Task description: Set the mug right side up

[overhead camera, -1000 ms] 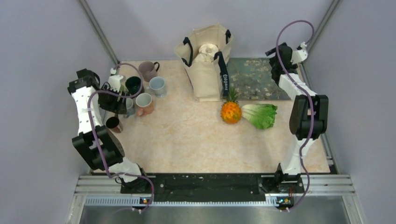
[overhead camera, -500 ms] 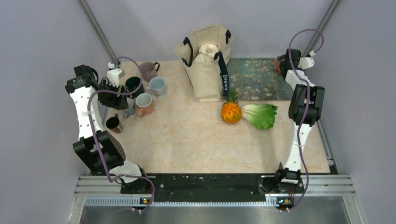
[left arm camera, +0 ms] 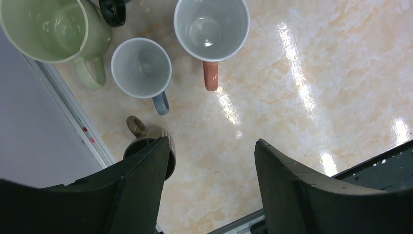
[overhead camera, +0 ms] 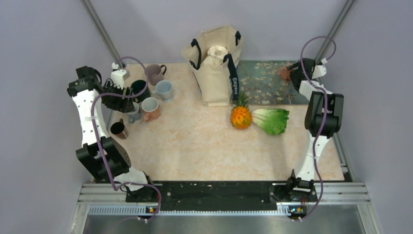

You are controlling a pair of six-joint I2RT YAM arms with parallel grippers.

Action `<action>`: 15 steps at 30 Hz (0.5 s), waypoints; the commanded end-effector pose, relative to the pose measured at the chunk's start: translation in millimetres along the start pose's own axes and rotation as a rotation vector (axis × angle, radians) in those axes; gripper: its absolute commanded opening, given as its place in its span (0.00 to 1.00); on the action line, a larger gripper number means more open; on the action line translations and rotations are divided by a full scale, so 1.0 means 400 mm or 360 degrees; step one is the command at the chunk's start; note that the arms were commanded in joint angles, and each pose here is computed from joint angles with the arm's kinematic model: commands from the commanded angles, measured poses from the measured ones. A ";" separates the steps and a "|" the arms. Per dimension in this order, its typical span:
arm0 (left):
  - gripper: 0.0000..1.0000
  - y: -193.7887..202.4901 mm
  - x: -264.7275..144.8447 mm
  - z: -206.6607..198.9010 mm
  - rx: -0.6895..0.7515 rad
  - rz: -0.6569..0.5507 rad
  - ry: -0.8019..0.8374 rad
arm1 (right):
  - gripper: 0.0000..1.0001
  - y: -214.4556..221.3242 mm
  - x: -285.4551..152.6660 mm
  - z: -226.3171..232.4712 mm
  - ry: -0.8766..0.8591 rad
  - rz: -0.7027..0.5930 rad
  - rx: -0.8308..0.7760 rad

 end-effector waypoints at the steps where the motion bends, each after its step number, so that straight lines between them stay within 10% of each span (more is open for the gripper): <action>1: 0.70 -0.021 -0.011 -0.018 0.0037 -0.0081 0.0035 | 0.78 0.027 -0.075 -0.071 0.0063 0.0141 -0.0274; 15: 0.70 -0.020 -0.003 -0.021 0.0037 -0.0104 0.0053 | 0.82 0.039 -0.243 0.066 0.0044 -0.0109 -0.1102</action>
Point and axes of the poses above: each gripper's point midway between its finger pads, its own x axis out along the fingers, its own z axis along the line the jaws close on, y = z × x, the point moved 5 cm from there along -x, back along the fingers, and after that the axes turned 1 degree about -x, right-handed, at the moved point
